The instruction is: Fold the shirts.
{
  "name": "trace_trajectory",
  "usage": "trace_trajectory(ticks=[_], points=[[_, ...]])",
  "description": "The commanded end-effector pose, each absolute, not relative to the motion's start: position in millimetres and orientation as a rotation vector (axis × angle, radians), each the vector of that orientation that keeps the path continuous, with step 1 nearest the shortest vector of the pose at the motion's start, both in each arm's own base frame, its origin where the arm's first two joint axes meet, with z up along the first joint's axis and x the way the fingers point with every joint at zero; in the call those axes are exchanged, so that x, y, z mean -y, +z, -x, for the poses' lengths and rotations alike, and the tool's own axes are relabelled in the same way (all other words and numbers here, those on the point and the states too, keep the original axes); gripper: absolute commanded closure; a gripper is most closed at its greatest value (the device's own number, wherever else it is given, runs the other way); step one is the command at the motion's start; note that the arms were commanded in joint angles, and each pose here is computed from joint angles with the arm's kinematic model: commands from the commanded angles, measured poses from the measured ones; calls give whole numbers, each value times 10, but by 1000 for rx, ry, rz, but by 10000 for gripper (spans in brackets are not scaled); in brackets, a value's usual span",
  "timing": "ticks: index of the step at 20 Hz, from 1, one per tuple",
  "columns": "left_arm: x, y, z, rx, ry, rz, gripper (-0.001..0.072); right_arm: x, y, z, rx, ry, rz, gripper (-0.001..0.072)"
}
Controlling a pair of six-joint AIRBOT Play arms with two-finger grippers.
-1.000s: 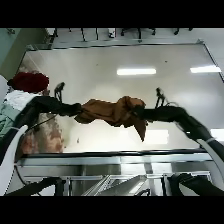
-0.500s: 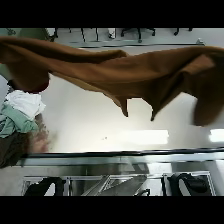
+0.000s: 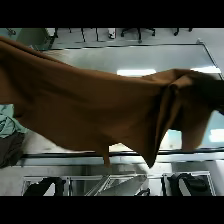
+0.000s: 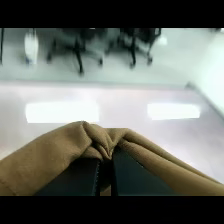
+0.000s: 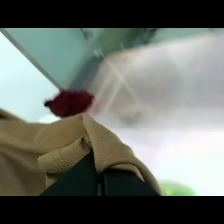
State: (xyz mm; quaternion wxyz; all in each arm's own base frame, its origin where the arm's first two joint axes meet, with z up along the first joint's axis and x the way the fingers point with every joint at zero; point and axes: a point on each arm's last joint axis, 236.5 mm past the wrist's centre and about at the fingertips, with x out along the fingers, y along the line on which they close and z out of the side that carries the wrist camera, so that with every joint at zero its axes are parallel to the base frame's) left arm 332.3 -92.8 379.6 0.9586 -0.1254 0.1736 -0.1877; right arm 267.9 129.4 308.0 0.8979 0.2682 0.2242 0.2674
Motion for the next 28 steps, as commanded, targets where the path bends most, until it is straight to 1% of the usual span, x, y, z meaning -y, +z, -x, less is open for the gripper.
trace_trajectory(ticks=[1, 3, 4, 6, 8, 11, 12, 13, 14, 15, 18, 19, 21, 22, 24, 25, 26, 28], points=[[1224, 2148, -4053, -738, -409, 280, 687, -1205, 1548, -3015, -795, 435, -722, 692], [1459, 1106, -4317, -941, -405, 301, 687, -1068, 507, -3078, -949, 283, -834, 693], [1558, 640, -4422, -1020, -395, 307, 687, -989, 46, -3063, -1007, 207, -863, 692], [1758, 6, -4617, -1128, -395, 310, 687, -853, -541, -3058, -1094, 105, -868, 693], [1966, -290, -4858, -1167, -416, 297, 687, -786, -798, -3173, -1145, 66, -863, 692], [2259, -356, -5103, -1172, -459, 283, 684, -766, -929, -3403, -1191, 76, -844, 692], [2299, -314, -5131, -1180, -474, 279, 525, -765, -895, -3503, -1184, 104, -817, 681], [2320, -240, -5122, -1192, -492, 269, 115, -761, -815, -3593, -1173, 134, -796, 581], [2270, -125, -5112, -1209, -494, 275, 13, -737, -682, -3671, -1163, 168, -778, 346], [2182, 22, -5082, -1233, -503, 275, 13, -683, -534, -3721, -1162, 197, -767, 248], [1650, 499, -4820, -1359, -462, 319, 13, -456, -107, -3622, -1210, 279, -747, 241], [1451, 618, -4695, -1394, -433, 342, 13, -377, -44, -3537, -1217, 276, -743, 241], [1106, 695, -4398, -1456, -359, 344, 14, -271, -72, -3257, -1279, 252, -665, 241], [950, 652, -4225, -1490, -306, 327, 14, -286, -106, -3106, -1307, 244, -644, 241], [790, 452, -3838, -1542, -229, 312, 13, -474, -172, -2852, -1318, 263, -677, 238], [807, 292, -3623, -1563, -216, 323, 13, -605, -237, -2723, -1322, 277, -696, 159], [845, 106, -3429, -1582, -206, 332, 14, -719, -325, -2609, -1331, 287, -702, 101], [976, -300, -3104, -1603, -198, 365, 14, -945, -516, -2451, -1355, 314, -712, 105]])
